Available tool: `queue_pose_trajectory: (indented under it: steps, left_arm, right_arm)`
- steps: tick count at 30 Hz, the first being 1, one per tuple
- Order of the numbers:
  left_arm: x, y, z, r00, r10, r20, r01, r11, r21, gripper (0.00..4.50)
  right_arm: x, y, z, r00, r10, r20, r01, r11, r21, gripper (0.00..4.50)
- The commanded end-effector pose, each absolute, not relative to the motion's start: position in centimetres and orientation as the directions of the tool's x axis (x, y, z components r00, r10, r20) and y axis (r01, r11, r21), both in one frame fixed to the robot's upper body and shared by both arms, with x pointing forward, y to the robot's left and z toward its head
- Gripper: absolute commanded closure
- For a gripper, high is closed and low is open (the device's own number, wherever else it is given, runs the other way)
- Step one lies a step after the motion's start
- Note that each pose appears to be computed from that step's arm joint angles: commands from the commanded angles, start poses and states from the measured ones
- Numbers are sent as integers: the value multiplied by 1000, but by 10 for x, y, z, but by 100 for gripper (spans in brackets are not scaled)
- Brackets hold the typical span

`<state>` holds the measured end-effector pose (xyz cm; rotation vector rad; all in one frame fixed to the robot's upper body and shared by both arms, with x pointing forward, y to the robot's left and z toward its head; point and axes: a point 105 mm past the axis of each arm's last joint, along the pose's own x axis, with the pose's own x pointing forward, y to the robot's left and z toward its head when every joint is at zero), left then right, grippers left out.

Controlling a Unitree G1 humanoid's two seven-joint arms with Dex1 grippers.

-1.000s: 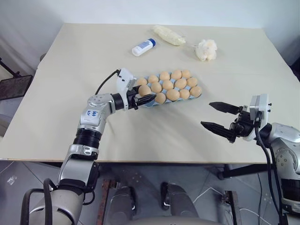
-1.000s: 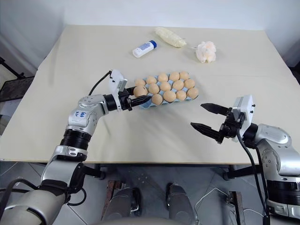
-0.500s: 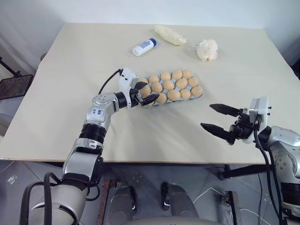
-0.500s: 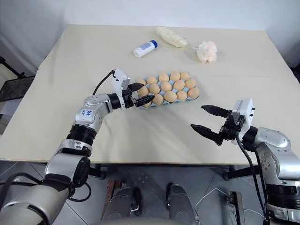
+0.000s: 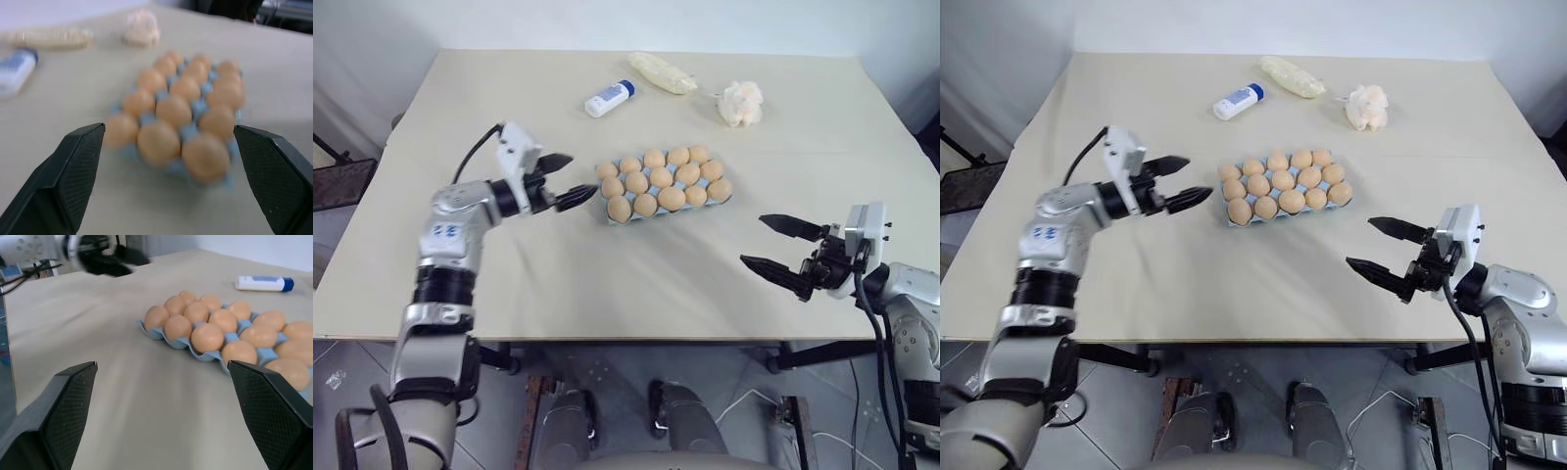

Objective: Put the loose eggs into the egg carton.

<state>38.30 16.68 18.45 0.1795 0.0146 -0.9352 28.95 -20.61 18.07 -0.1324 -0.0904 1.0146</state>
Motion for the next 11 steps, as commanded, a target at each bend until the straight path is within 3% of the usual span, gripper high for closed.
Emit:
queue_pose_trajectory:
  steps: [1, 11]
  left_arm:
    - [361, 171, 190, 538, -838, -94, 833, 511, 213, 2]
    - [327, 203, 164, 516, -830, -212, 857, 495, 146, 2]
  right_arm:
    - [292, -200, 188, 479, 878, 8, -861, 471, -192, 0]
    - [304, -187, 186, 386, 921, -47, -907, 370, -202, 0]
